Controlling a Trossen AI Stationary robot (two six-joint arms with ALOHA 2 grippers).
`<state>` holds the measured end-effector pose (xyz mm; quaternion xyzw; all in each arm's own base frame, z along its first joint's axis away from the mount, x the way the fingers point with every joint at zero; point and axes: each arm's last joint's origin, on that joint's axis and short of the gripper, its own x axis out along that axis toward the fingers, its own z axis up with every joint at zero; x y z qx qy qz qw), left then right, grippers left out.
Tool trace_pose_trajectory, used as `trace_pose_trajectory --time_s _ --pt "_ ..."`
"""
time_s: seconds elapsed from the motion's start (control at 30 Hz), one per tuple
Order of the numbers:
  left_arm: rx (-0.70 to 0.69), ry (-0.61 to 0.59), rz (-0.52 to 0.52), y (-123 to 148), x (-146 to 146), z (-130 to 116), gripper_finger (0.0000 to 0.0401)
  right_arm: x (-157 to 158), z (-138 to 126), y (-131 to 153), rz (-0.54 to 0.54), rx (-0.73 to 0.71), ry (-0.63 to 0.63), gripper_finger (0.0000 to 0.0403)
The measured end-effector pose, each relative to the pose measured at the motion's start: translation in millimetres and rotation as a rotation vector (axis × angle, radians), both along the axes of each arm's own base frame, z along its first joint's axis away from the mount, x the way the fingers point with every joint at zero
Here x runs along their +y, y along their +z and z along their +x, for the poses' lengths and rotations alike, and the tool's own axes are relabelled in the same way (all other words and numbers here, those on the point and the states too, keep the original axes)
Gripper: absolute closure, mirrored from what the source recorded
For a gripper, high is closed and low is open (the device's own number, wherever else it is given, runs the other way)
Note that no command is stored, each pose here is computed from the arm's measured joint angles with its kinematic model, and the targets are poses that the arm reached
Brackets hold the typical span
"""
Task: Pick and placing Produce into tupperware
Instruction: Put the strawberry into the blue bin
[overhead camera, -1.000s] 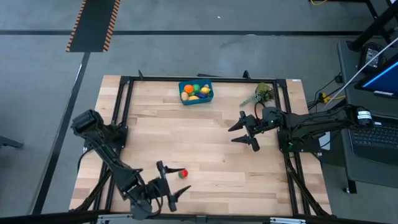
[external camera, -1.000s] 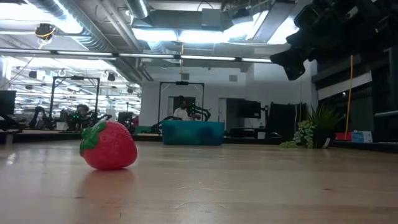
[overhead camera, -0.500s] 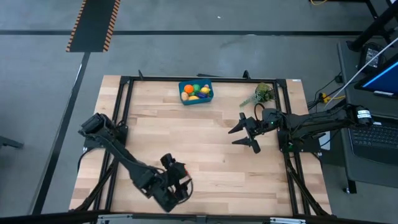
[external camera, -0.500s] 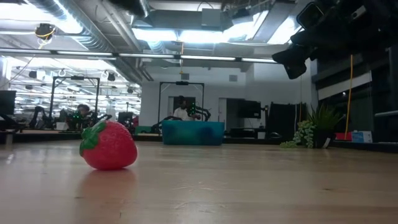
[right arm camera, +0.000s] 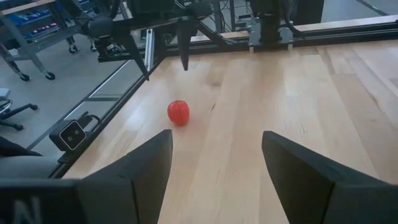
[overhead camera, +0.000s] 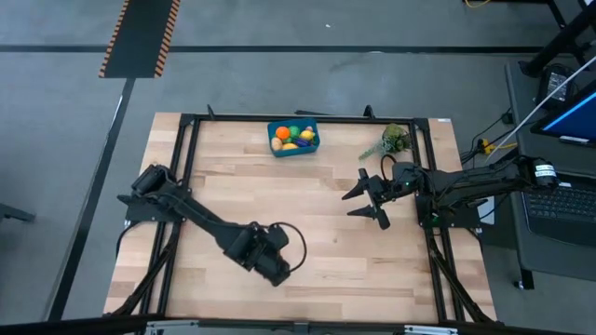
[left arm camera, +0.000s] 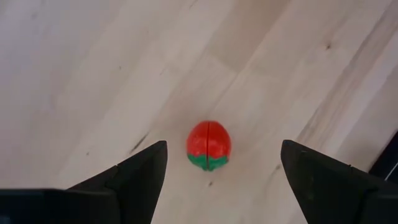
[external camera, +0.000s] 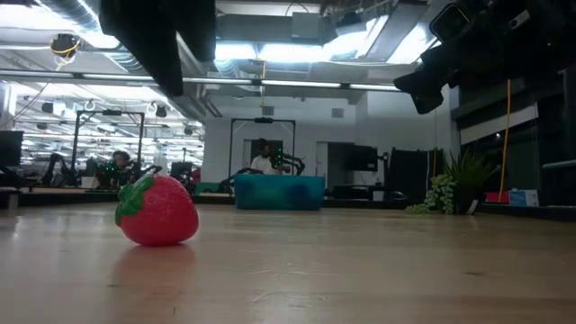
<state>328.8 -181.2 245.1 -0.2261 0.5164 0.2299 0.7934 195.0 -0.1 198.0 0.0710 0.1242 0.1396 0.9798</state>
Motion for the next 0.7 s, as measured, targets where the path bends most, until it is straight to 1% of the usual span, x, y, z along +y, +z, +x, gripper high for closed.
trace_pose_trajectory --time_s 0.17,0.3,0.5,0.63,0.7 --pt "0.032 0.038 -0.066 -1 12 6 0.0096 0 0 -1 0.000 0.014 0.000 0.0153" --pt "0.053 0.051 -0.110 -1 15 8 0.0096 0 0 -2 0.000 0.021 0.000 0.0153" --pt "0.090 0.049 -0.113 -3 14 4 0.0096 0 0 -2 -0.017 0.017 0.004 0.0153" --pt "0.124 0.028 -0.092 -13 13 -1 0.0096 0 -1 -2 -0.021 0.016 0.005 0.0153" --pt "0.137 0.023 -0.116 -21 13 -2 0.0096 0 0 -2 -0.021 0.016 0.005 0.0153"
